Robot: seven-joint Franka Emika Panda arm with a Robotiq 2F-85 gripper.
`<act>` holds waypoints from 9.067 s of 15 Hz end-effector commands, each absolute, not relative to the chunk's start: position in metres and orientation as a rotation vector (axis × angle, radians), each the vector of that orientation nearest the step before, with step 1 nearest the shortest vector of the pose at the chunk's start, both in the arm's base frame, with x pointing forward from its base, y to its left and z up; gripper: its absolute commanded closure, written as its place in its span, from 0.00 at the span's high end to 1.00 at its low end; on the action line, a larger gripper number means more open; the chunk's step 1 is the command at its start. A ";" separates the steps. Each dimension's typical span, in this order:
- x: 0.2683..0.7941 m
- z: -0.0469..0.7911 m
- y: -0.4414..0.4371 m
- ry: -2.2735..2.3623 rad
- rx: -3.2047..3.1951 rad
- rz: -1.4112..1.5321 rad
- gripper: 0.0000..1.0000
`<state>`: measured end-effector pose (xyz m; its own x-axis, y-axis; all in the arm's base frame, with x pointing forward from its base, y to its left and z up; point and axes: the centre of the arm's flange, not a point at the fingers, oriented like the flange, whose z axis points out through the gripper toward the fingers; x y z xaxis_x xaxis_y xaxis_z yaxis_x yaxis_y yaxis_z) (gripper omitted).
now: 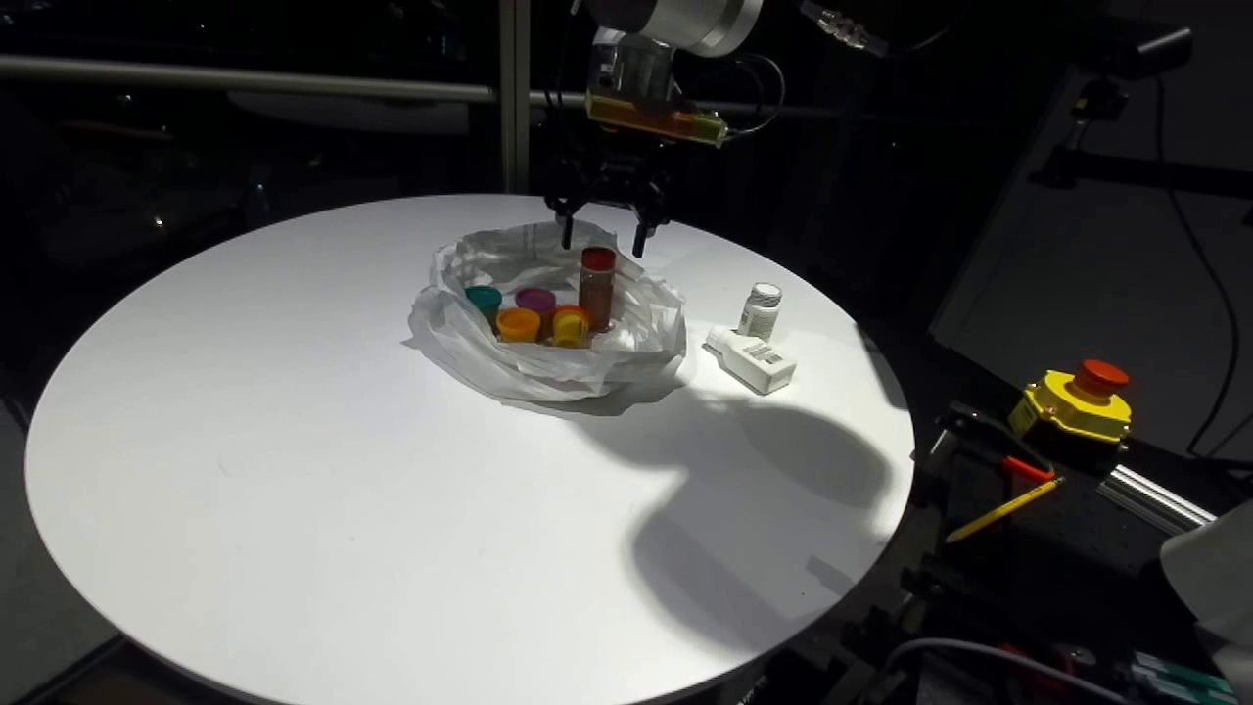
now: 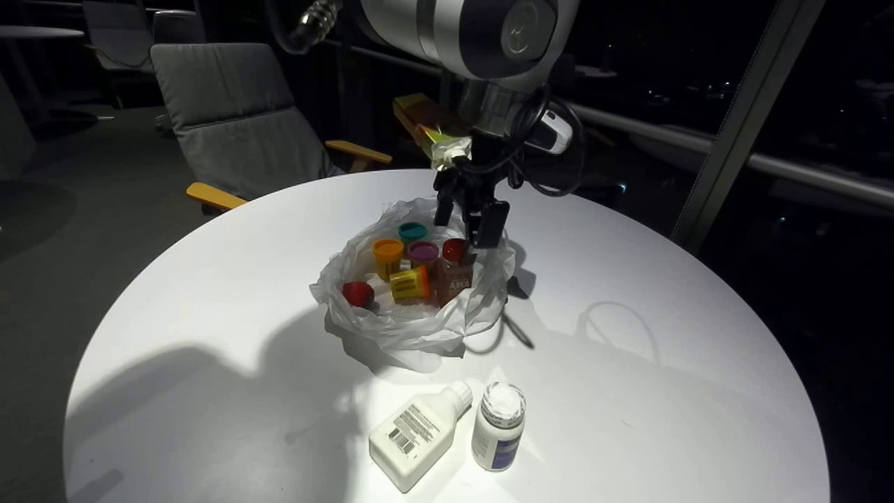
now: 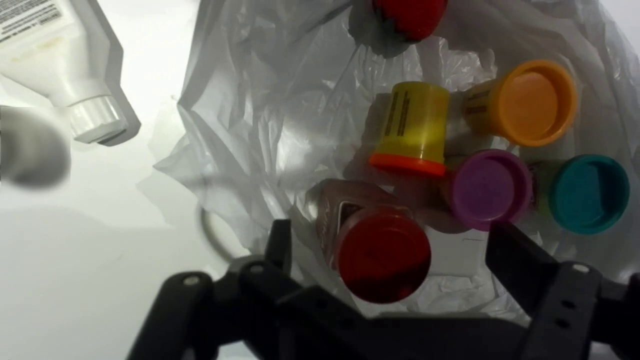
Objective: Remove all the contents from the plastic bag.
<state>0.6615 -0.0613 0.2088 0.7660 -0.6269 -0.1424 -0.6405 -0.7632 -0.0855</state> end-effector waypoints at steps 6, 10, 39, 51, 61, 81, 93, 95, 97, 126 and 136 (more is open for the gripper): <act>0.693 0.191 -0.058 1.089 -2.796 0.225 0.42; 0.686 0.193 -0.059 1.111 -2.795 0.218 0.25; 0.588 0.205 -0.165 1.245 -2.817 0.114 0.25; 0.588 0.304 -0.120 0.972 -2.945 -0.079 1.00; 0.636 0.241 0.008 0.683 -3.021 -0.060 1.00; 0.683 0.165 0.013 0.770 -2.891 0.018 1.00; 0.701 0.162 0.022 0.711 -2.984 -0.044 1.00; 0.701 0.159 0.020 0.705 -2.995 -0.041 1.00; 0.702 0.158 0.020 0.697 -2.993 -0.045 1.00; 0.682 0.219 -0.007 0.751 -2.982 -0.248 0.03; 0.553 0.320 0.019 0.568 -2.872 -0.220 0.03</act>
